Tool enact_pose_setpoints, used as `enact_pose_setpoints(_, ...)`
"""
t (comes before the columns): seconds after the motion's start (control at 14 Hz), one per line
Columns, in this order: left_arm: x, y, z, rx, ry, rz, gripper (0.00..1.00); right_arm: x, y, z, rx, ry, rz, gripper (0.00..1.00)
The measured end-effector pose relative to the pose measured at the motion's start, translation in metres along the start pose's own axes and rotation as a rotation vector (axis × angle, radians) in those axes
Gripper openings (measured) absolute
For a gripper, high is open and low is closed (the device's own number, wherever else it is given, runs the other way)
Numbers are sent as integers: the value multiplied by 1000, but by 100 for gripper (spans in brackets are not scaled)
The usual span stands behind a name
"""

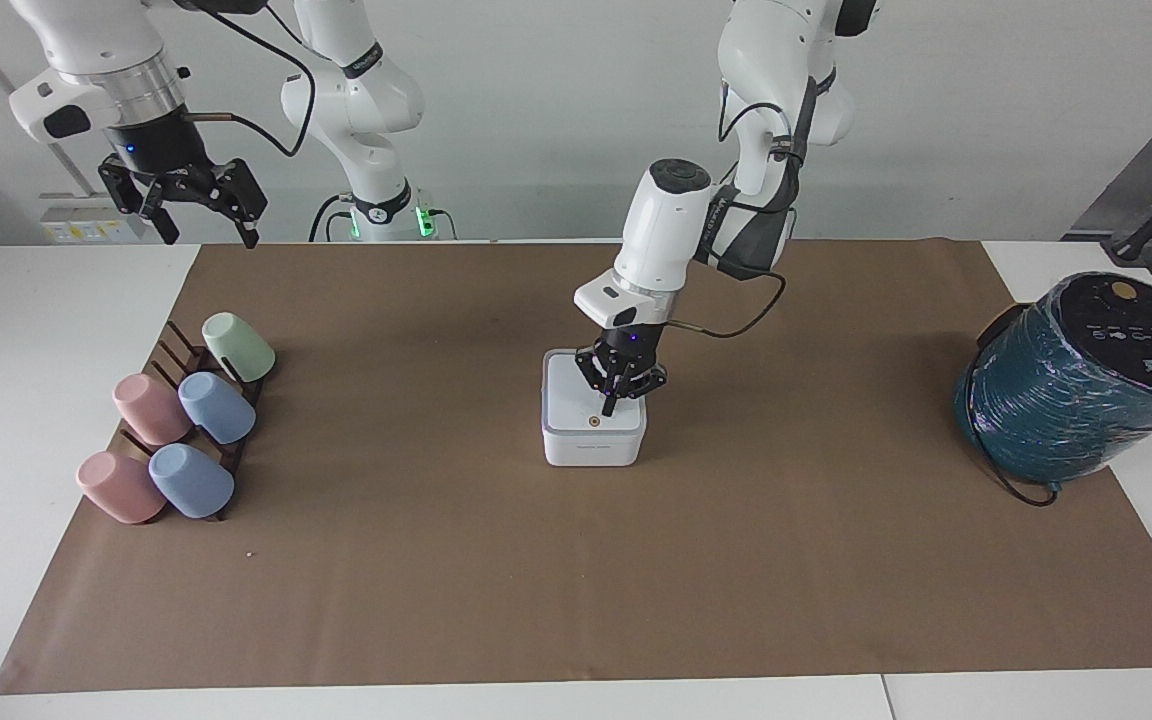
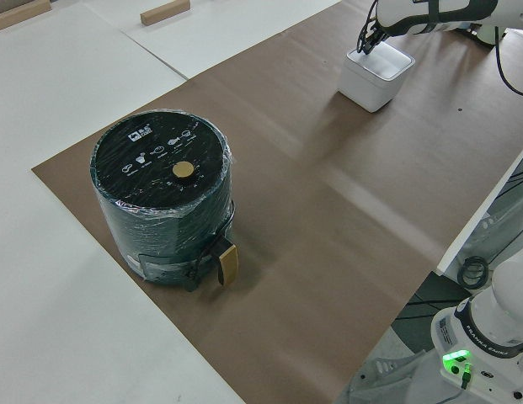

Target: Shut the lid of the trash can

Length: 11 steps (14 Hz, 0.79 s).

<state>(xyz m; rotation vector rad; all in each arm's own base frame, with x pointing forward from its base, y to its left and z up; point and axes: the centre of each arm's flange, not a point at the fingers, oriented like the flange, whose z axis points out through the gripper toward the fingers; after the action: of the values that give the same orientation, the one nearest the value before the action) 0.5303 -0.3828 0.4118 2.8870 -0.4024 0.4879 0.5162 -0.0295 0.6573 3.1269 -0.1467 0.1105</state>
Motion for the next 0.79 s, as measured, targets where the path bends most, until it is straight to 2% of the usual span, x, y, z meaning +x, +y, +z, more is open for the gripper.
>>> enact_pose_setpoints(0.43,-1,4,-7,13,-45,5,1,0,0,0,0,0,0,100)
enact_pose_setpoints(0.79,-1,-17,-53,59,-135,-25,1,0,0,0,0,0,0,100)
